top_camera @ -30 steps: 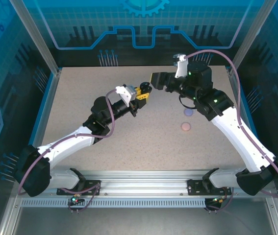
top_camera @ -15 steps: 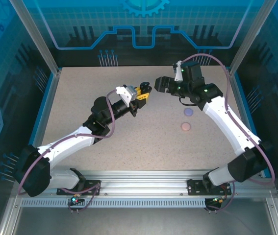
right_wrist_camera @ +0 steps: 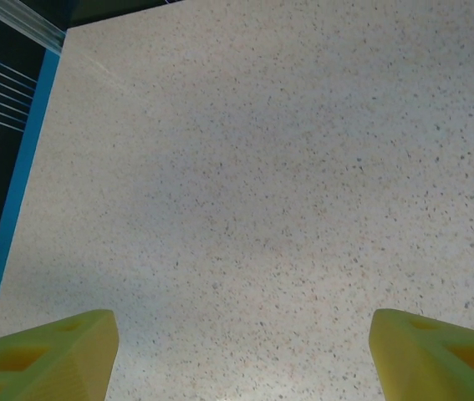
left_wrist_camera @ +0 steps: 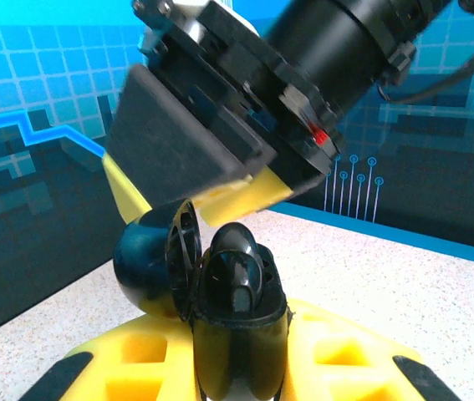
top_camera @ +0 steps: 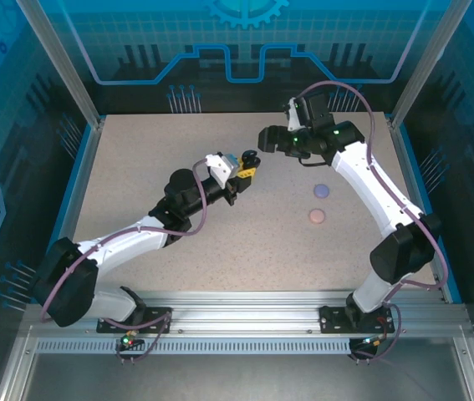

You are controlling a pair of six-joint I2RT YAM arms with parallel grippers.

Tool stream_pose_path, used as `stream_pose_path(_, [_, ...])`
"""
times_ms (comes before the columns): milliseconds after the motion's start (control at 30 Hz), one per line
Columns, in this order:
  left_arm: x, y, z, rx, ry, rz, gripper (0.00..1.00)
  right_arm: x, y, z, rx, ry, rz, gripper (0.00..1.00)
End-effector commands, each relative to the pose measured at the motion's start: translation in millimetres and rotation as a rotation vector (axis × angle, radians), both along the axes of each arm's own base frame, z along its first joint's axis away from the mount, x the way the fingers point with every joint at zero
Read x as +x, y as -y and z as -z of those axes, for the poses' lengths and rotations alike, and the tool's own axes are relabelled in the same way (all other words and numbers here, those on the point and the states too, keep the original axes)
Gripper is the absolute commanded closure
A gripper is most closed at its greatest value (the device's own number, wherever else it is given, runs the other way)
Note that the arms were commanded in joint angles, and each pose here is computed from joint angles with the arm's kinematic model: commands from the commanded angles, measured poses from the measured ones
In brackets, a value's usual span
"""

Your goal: Insert wireless bluetooth earbuds into charging case

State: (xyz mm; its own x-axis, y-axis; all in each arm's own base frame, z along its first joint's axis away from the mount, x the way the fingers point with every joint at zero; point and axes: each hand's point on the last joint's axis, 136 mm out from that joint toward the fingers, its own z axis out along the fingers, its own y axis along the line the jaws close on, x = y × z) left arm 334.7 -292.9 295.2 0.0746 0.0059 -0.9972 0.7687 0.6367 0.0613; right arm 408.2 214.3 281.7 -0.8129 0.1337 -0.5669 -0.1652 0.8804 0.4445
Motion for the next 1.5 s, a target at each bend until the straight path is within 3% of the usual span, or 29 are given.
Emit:
stream_pose_path(0, [-3, 2, -5, -0.013, 0.034, 0.011, 1.0, 8, -2, -3, 0.003, -0.016, -0.016, 0.21])
stream_pose_path(233, [-2, 3, -4, -0.02, 0.024, 0.018, 1.0, 21, -27, -2, -0.01, -0.04, -0.081, 0.22])
stream_pose_path(567, [1, 5, -4, -0.019, 0.023, 0.013, 1.0, 13, -53, 5, -0.041, -0.061, -0.161, 0.23])
stream_pose_path(1467, [11, 0, -8, -0.022, 0.037, -0.029, 1.0, -40, -41, -5, -0.037, -0.059, -0.196, 0.25])
